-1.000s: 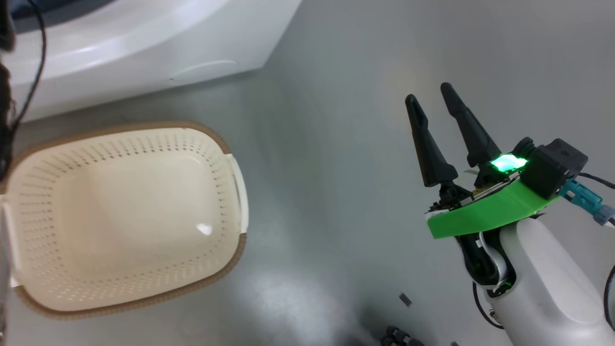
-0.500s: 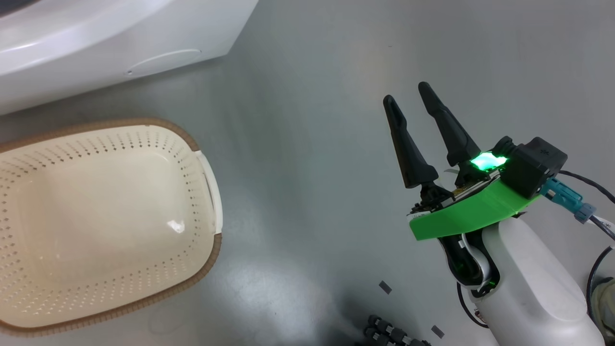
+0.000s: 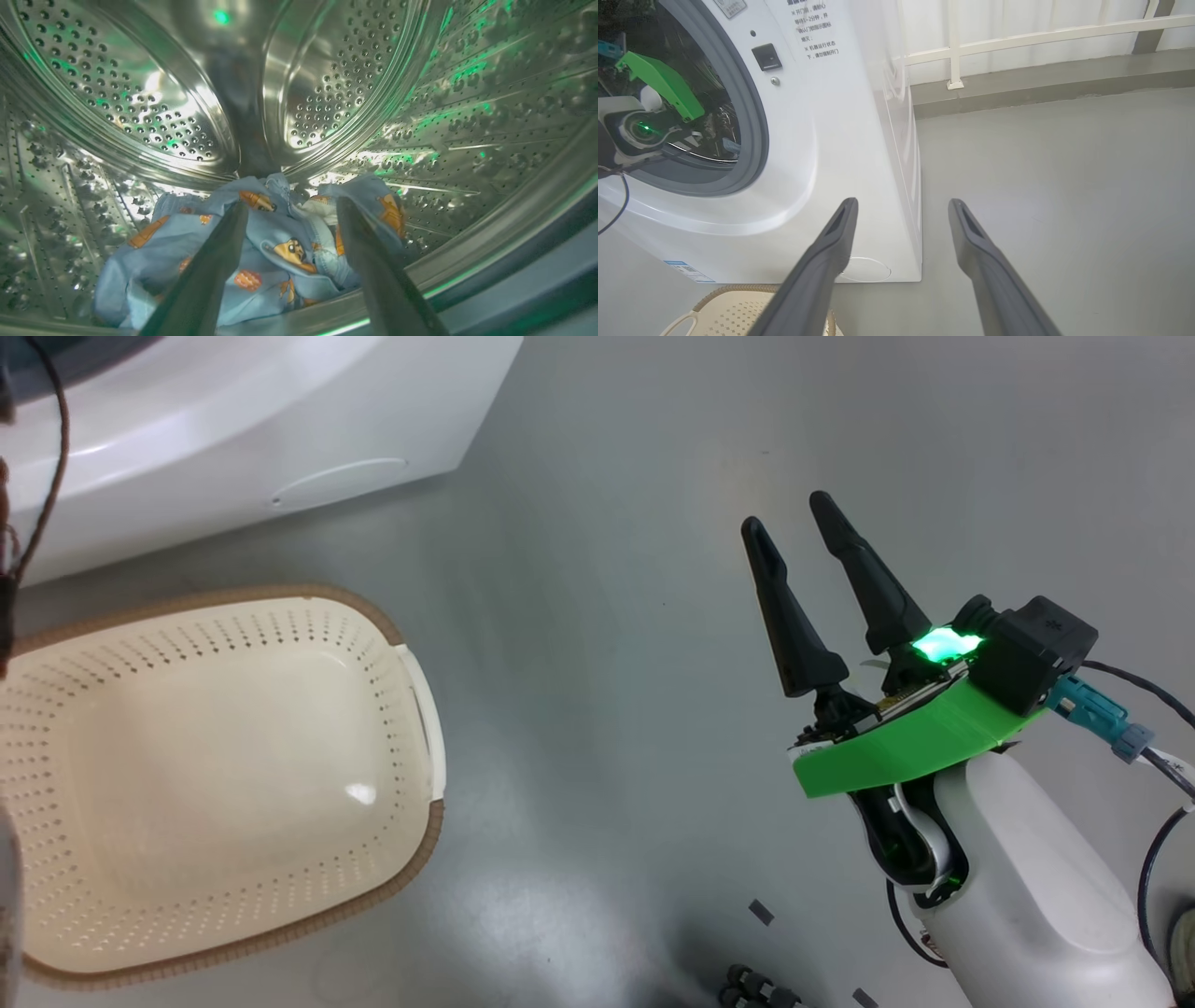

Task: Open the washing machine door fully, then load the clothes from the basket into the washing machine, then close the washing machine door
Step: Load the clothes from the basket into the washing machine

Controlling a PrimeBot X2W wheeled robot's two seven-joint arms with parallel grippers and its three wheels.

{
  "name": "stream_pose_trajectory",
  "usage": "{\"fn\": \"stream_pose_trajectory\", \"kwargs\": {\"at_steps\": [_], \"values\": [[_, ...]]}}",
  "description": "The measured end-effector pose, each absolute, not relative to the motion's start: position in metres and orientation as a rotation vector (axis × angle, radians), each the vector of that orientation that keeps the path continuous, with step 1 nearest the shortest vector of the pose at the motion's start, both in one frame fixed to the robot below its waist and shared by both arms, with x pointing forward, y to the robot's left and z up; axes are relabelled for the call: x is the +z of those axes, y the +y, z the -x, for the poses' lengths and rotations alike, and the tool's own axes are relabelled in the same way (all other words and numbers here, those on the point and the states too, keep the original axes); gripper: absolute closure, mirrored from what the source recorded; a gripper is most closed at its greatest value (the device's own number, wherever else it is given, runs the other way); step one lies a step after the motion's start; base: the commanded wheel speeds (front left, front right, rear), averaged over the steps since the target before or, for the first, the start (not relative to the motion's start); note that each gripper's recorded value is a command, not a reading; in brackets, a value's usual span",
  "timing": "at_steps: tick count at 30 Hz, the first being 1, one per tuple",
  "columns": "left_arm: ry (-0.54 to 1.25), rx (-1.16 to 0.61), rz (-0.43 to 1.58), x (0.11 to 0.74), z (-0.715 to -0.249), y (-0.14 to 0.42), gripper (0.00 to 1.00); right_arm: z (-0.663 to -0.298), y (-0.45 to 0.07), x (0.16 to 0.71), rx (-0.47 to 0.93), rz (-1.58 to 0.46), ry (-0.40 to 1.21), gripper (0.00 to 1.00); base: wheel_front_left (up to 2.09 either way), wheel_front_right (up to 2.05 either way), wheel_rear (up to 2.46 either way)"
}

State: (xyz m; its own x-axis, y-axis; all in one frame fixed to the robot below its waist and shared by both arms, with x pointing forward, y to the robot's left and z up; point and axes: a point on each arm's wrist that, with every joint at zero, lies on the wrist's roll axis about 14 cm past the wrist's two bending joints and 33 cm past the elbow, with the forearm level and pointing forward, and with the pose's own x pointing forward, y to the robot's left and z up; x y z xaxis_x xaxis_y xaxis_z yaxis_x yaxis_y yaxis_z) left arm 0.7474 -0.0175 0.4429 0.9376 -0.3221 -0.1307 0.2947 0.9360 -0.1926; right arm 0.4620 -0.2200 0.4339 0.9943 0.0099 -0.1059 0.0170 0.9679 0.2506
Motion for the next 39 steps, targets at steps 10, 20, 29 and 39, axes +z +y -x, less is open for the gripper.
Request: {"fn": "stream_pose_trajectory", "kwargs": {"at_steps": [10, 20, 29, 39], "values": [[0.122, -0.367, 0.162, 0.457, -0.721, -0.022, 0.00, -0.462, -0.220, 0.458, 0.015, -0.249, 0.050, 0.00, 0.00, 0.00, 0.00], [0.065, -0.374, 0.177, 0.482, -0.685, -0.003, 0.00, -0.463, -0.221, 0.487, 0.046, -0.233, -0.021, 0.00, 0.00, 0.00, 0.00], [0.066, -0.325, 0.189, 0.483, -0.639, 0.031, 0.00, -0.458, -0.211, 0.506, 0.093, -0.234, -0.059, 0.00, 0.00, 0.00, 0.00], [0.042, -0.278, 0.197, 0.494, -0.582, 0.070, 0.00, -0.445, -0.195, 0.521, 0.143, -0.249, -0.087, 0.00, 0.00, 0.00, 0.00]]}}
